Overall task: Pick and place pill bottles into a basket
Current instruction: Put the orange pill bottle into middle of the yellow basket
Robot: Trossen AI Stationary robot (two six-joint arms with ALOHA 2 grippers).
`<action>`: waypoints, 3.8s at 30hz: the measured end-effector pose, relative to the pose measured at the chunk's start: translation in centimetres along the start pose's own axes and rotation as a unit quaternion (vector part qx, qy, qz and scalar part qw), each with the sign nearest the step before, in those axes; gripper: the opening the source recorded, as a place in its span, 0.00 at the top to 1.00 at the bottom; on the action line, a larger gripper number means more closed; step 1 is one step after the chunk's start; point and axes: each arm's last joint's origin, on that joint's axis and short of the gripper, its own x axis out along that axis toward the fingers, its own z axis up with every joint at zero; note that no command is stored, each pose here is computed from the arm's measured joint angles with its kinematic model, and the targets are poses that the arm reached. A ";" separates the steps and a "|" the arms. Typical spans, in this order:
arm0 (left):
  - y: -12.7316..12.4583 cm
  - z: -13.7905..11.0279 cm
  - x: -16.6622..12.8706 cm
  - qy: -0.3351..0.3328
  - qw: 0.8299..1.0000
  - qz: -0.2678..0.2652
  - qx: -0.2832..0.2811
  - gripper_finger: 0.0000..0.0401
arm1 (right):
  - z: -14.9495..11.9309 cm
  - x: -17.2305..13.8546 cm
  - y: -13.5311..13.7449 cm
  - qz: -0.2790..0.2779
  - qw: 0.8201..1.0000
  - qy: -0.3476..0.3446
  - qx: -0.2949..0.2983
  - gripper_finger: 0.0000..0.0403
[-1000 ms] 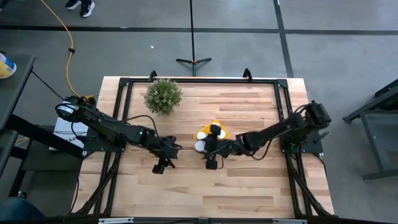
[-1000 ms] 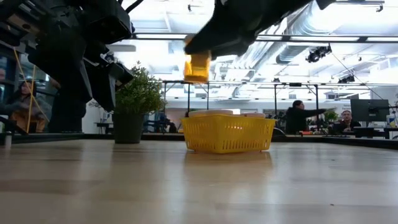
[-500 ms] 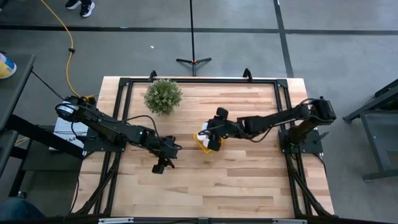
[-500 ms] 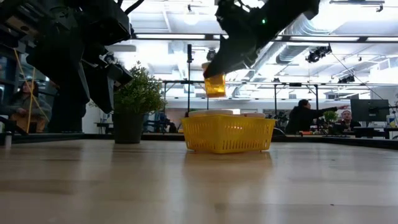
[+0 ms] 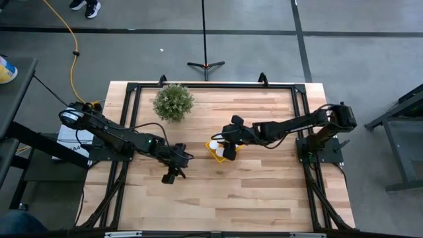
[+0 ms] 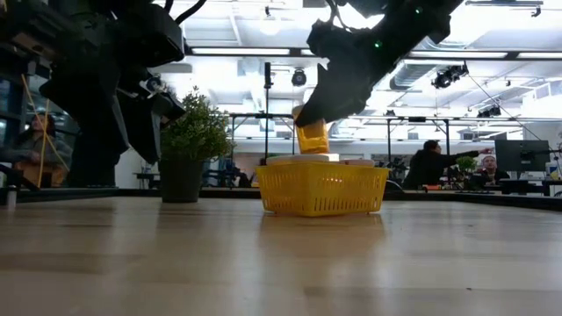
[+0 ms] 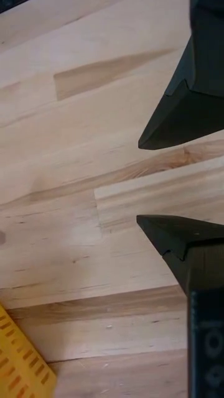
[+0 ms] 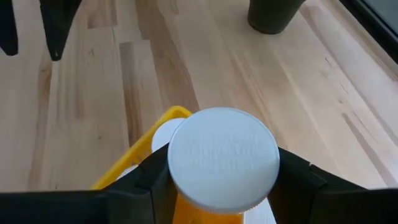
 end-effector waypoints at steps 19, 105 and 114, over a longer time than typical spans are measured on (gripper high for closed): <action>0.0 0.1 0.0 -0.004 1.000 0.001 -0.005 0.46 | -1.0 1.9 0.1 -0.029 0.999 0.010 -0.010 0.54; 0.0 0.1 0.0 -0.005 1.000 0.000 -0.010 0.46 | -0.5 -1.3 -5.1 0.194 0.959 0.140 0.151 0.54; 0.0 0.1 0.0 -0.004 1.000 0.000 -0.014 0.46 | -0.9 -0.7 -5.0 0.194 0.957 0.153 0.154 0.52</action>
